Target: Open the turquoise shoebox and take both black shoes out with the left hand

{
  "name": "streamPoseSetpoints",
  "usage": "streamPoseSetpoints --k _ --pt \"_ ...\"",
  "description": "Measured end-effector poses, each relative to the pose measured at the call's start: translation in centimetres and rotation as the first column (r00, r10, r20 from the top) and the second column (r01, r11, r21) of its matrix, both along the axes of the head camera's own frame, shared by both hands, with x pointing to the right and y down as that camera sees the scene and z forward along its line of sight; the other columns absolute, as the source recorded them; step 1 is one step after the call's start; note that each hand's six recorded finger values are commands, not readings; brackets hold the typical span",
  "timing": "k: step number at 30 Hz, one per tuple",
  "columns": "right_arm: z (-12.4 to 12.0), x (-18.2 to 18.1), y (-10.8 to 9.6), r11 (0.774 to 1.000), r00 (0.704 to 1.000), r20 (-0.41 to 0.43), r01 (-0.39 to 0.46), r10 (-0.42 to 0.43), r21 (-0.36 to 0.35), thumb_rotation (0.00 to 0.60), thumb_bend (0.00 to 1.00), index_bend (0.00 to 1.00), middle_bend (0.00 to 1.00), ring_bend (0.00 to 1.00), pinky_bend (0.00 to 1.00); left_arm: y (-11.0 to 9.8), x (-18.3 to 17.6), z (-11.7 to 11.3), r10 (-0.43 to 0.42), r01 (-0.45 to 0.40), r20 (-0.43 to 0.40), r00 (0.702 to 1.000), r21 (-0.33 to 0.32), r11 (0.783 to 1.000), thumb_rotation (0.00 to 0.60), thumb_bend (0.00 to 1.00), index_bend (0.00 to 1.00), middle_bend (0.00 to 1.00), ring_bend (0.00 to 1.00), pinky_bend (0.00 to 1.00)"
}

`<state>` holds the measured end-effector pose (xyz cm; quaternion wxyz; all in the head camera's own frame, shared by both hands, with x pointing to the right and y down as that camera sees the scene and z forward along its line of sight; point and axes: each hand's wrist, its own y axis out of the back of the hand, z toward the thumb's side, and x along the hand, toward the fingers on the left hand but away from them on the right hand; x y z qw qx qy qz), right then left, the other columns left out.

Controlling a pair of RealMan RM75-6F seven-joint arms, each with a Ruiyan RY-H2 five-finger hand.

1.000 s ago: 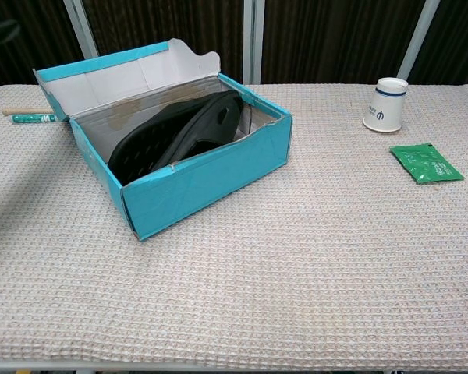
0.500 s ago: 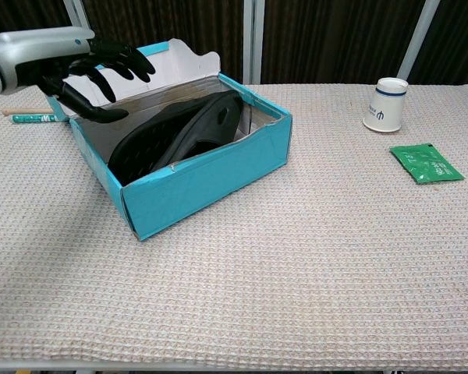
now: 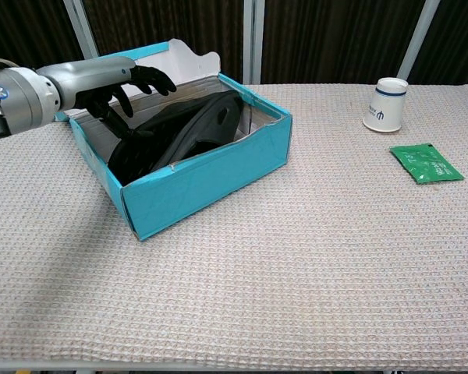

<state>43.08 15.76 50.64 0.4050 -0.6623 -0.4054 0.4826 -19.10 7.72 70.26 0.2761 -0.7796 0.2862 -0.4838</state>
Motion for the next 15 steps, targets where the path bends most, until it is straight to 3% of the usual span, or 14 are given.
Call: streamPoseSetpoints --k 15 --pt "-0.1 0.5 0.2 1.0 1.0 0.005 -0.011 0.011 0.003 0.6 0.24 0.0 0.1 0.0 0.03 -0.1 -0.3 1.7 -0.019 0.023 0.072 0.997 -0.06 0.998 0.6 0.32 0.14 0.1 0.1 0.32"
